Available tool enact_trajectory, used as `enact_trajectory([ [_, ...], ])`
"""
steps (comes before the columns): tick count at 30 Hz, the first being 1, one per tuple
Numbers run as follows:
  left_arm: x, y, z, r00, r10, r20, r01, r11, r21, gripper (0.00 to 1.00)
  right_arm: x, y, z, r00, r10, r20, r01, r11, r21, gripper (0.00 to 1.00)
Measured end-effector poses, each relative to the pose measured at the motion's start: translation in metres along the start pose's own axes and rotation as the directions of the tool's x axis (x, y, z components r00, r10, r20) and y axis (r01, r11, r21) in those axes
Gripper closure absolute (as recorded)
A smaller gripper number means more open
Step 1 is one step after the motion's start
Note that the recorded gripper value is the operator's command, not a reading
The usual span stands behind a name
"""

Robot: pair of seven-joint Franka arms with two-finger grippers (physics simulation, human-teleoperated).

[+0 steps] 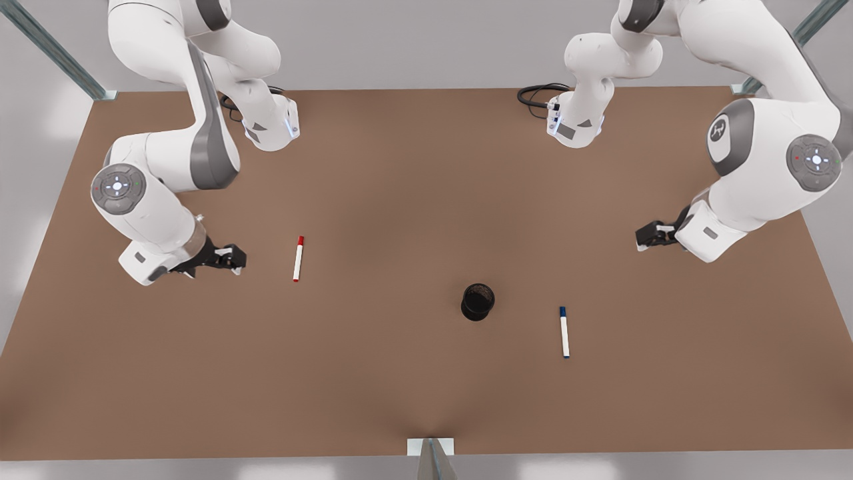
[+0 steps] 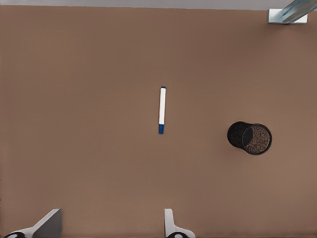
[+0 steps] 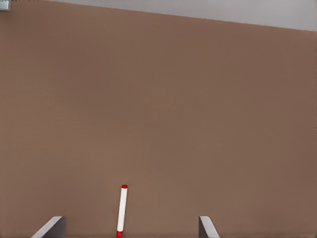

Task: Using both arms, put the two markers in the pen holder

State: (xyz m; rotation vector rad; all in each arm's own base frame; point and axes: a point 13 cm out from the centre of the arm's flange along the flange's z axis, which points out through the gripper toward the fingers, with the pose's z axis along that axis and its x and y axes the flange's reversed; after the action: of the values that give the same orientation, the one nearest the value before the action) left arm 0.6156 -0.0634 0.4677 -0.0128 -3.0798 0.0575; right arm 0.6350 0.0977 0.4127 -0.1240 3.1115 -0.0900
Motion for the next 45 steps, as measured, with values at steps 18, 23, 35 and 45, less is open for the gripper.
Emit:
enact_trajectory([
  [18,-0.081,-0.069,0.305,0.993,-0.103,0.053,0.103,0.995,-0.003,0.00,0.114,0.072,0.283,0.976,0.002,-0.219,-0.011,0.999,-0.040,0.00],
  [23,-0.094,-0.065,0.306,0.986,-0.131,0.106,0.133,0.991,-0.009,0.00,0.124,0.073,0.319,0.981,0.047,-0.188,-0.057,0.997,-0.048,0.05],
  [35,-0.109,-0.062,0.370,0.980,-0.151,0.129,0.155,0.988,-0.022,0.03,0.104,0.079,0.354,0.988,0.115,-0.105,-0.123,0.990,-0.074,0.35],
  [45,-0.136,-0.065,0.403,0.984,-0.132,0.118,0.137,0.990,-0.036,0.03,0.117,0.074,0.353,0.985,0.145,-0.098,-0.152,0.986,-0.071,0.36],
])
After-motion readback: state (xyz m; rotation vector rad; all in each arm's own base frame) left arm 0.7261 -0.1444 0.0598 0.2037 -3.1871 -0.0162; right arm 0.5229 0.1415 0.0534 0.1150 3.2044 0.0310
